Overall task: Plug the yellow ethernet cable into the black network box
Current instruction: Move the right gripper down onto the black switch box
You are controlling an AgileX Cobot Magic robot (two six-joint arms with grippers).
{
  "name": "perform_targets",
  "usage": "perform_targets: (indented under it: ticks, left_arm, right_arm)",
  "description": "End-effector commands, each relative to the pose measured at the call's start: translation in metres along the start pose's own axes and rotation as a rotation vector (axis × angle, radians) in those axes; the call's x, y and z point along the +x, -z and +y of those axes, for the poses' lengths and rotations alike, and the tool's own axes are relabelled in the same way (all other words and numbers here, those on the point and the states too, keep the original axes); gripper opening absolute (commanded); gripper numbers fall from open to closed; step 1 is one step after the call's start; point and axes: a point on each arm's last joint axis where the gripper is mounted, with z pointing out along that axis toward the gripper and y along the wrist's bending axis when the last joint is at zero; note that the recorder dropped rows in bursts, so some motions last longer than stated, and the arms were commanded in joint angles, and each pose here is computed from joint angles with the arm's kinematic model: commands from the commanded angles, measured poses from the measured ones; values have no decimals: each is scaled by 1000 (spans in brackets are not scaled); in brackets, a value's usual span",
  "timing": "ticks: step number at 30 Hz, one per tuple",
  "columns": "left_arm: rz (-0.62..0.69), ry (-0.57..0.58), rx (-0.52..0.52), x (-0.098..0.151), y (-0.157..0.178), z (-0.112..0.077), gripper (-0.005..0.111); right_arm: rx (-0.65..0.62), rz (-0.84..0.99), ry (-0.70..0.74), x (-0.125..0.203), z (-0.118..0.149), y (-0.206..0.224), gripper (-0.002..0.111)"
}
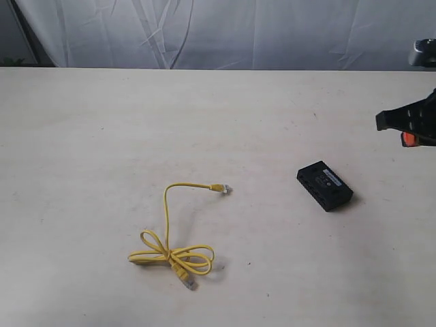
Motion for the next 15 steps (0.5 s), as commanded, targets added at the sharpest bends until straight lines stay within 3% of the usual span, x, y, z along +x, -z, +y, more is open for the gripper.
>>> perform_targets:
  ticks: [1,15]
  left_arm:
    - [-10,-4,-4,0,0,0,0]
    - [-11,-4,-4,0,0,0,0]
  right_arm:
    - [-26,58,-21,-13,0,-10,0]
    - [-176,134,-33,-13,9,-65,0]
